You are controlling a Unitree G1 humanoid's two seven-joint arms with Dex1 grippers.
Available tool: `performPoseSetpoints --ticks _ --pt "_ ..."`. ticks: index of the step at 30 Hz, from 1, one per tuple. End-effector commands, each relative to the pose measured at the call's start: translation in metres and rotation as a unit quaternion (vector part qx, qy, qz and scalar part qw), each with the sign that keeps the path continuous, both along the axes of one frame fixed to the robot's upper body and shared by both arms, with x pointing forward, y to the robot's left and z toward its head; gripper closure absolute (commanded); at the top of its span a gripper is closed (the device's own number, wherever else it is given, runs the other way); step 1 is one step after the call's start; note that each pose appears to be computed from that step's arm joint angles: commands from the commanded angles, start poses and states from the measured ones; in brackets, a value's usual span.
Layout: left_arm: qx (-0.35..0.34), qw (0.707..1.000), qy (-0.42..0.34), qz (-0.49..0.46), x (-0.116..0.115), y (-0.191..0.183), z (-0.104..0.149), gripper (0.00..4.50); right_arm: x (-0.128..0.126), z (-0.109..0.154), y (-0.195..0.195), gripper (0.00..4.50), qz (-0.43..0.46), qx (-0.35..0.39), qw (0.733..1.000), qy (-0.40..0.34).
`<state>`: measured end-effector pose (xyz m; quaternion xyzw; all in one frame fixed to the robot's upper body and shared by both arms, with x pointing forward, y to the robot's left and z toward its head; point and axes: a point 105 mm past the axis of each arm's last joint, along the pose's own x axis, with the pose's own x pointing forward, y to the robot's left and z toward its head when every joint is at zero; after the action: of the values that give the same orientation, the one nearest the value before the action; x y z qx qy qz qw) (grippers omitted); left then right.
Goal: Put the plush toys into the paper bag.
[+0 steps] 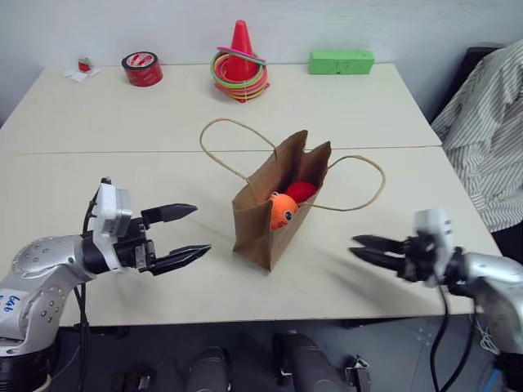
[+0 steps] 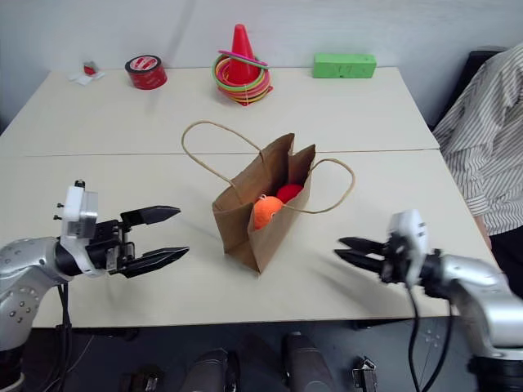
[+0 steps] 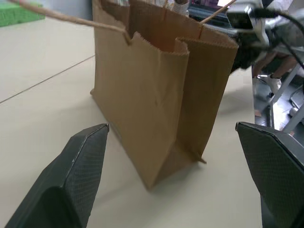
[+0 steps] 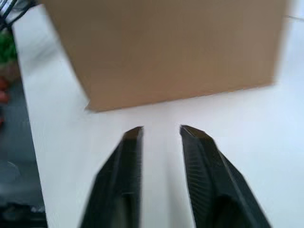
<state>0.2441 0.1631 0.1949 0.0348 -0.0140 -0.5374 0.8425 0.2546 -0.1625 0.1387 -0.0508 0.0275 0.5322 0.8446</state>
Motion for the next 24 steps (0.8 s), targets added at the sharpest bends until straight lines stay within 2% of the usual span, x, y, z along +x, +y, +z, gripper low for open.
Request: performPoseSetpoints --ticks 1,10,19,22,24 --pt "-0.023 0.999 -0.032 0.006 0.003 -0.020 0.007 0.00 -0.001 0.009 0.042 4.49 0.060 0.000 0.994 -0.089" --pt "-0.054 0.997 -0.051 -0.009 0.014 -0.058 0.001 0.00 0.035 0.006 0.109 4.49 0.052 0.022 0.988 -0.141" --pt "-0.072 0.995 -0.058 0.038 0.042 -0.071 -0.009 0.00 0.043 0.002 0.129 4.49 0.049 0.010 0.987 -0.151" --pt "-0.085 0.994 -0.051 0.046 0.049 -0.072 -0.010 0.63 0.040 -0.001 0.124 4.50 0.050 0.004 0.988 -0.148" --pt "-0.084 0.995 -0.044 0.044 0.049 -0.073 -0.012 1.26 0.038 -0.002 0.119 4.50 0.052 0.000 0.988 -0.148"
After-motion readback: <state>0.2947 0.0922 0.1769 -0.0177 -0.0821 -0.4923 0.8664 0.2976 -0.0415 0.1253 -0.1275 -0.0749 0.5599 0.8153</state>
